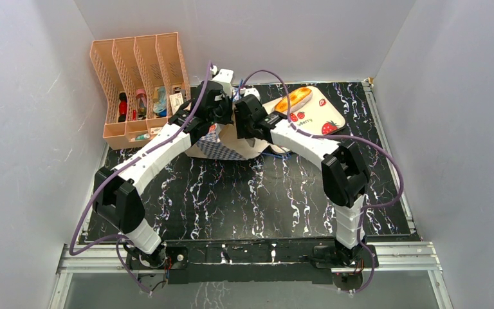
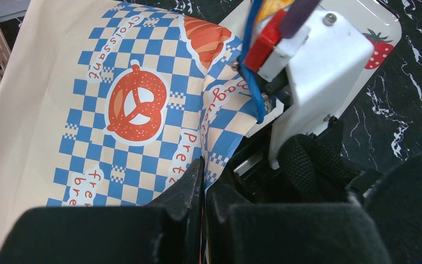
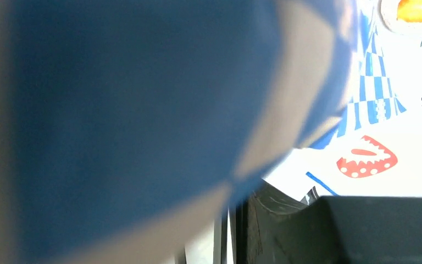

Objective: Take the fake bread out of the paper bag
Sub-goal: Take out the fake bread from the paper bag.

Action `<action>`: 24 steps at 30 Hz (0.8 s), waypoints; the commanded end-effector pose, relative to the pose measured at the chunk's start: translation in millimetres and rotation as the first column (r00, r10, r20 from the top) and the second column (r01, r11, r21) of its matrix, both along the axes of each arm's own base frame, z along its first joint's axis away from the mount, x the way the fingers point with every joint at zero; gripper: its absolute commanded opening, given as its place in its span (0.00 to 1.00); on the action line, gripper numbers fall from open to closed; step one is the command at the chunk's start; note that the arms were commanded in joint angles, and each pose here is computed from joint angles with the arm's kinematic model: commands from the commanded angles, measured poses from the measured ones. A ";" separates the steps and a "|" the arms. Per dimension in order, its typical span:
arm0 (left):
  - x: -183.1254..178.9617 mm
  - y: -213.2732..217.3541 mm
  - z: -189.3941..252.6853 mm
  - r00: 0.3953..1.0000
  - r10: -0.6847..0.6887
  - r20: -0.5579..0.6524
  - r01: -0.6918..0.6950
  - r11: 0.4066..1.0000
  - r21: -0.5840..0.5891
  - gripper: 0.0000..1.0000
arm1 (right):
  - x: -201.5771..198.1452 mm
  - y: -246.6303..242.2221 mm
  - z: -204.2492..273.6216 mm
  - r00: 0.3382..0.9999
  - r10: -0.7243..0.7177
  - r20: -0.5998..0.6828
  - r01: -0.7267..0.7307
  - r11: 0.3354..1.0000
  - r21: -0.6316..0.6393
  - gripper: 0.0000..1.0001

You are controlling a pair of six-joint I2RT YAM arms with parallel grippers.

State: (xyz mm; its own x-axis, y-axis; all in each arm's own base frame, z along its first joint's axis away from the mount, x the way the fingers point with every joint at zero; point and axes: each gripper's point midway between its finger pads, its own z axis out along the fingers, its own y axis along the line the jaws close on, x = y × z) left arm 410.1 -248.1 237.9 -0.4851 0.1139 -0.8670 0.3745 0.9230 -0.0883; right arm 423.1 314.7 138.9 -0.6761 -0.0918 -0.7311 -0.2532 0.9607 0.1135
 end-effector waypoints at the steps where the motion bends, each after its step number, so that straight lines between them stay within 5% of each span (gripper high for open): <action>1: -12.0 -2.4 23.2 0.999 -0.015 0.037 0.016 0.999 -0.045 0.00 | 0.7 -5.5 51.6 0.993 -0.038 0.112 0.025 0.994 0.110 0.00; 21: -23.7 6.7 20.9 1.000 -0.003 0.022 0.003 0.999 -0.042 0.00 | -46.8 -29.6 74.1 0.993 -0.025 0.118 0.001 0.981 0.195 0.00; 24: -24.9 5.5 22.7 1.000 -0.013 0.018 0.014 0.999 -0.041 0.00 | -42.5 -23.1 71.2 0.993 -0.008 0.118 -0.016 0.979 0.201 0.06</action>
State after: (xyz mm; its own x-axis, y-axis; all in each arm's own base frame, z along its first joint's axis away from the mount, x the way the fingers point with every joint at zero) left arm 397.0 -243.7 238.9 -0.4888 0.1069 -0.8658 0.3718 0.9234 -0.0958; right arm 363.9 274.5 187.1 -0.6512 0.0129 -0.7588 -0.2387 0.9456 0.2210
